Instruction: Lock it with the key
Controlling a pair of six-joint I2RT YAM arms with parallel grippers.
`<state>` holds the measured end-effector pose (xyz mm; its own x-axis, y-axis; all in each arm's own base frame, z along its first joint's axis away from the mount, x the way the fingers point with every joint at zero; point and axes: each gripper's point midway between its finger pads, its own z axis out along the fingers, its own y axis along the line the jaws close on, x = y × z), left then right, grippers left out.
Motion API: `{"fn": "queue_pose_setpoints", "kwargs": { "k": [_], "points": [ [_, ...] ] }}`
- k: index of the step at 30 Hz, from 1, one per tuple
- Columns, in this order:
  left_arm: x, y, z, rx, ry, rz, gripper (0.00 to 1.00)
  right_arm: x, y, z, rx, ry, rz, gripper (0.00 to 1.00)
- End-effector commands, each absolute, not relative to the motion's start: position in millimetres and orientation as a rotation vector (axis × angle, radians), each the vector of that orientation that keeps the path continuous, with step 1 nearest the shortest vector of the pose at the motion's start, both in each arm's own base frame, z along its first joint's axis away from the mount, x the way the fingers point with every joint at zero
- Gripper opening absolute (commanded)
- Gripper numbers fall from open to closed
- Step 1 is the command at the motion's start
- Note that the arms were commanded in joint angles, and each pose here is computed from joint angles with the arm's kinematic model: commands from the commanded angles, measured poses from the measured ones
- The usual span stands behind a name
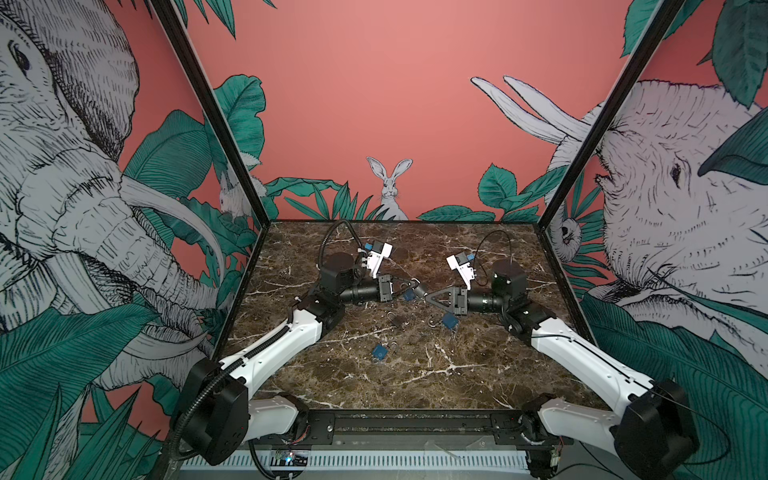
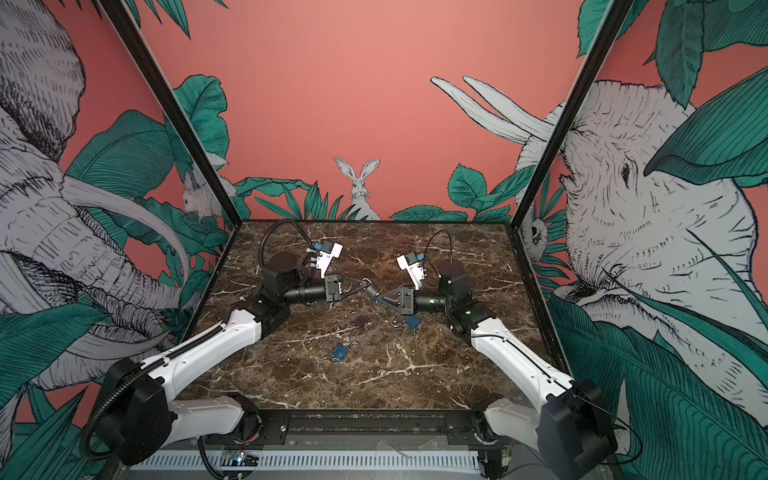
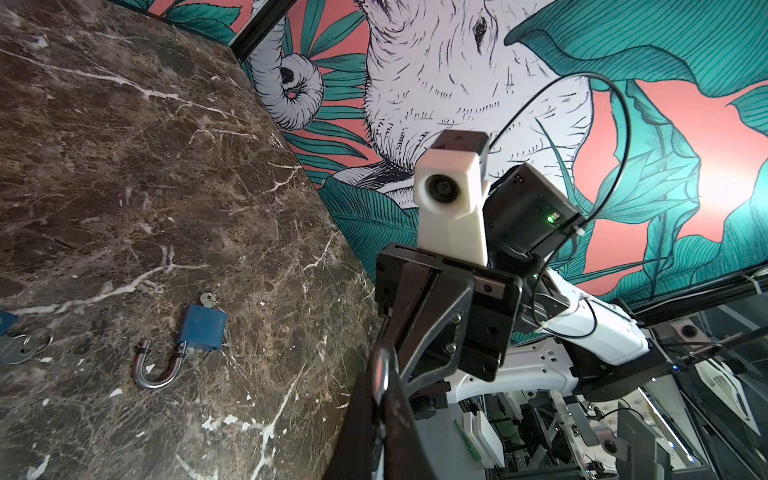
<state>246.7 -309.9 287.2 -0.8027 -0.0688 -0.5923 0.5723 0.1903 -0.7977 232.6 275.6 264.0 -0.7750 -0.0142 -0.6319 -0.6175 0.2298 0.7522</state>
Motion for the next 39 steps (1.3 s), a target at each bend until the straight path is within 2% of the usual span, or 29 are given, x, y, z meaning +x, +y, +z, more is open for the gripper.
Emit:
{"fn": "queue_pose_setpoints", "kwargs": {
  "k": [1, 16, 19, 22, 26, 31, 39],
  "points": [
    [250.8, -307.3, 309.6, 0.476, 1.877, -1.634, 0.0, 231.7, 278.9, 284.9, -0.629, 1.909, 1.605, 0.0],
    [272.3, -270.4, 342.3, 0.389, 1.769, -1.615, 0.0, 228.4, 271.4, 267.0, -0.556, 1.935, 1.625, 0.0],
    [272.9, -271.3, 333.5, 0.419, 1.821, -1.571, 0.0, 234.6, 262.1, 261.7, -0.519, 1.967, 1.529, 0.0],
    [275.7, -274.9, 313.4, 0.455, 1.927, -1.498, 0.0, 247.6, 240.7, 245.3, -0.438, 2.079, 1.294, 0.0],
    [280.9, -297.1, 290.8, 0.509, 2.026, -1.477, 0.0, 256.6, 207.2, 234.6, -0.335, 2.173, 1.063, 0.0],
    [280.4, -348.8, 261.3, 0.675, 2.161, -1.46, 0.0, 269.4, 152.2, 216.7, -0.115, 2.277, 0.807, 0.0],
    [306.8, -421.0, 210.1, 0.754, 2.317, -1.53, 0.0, 275.4, 95.9, 190.3, 0.122, 2.324, 0.71, 0.0]
  ]
}}
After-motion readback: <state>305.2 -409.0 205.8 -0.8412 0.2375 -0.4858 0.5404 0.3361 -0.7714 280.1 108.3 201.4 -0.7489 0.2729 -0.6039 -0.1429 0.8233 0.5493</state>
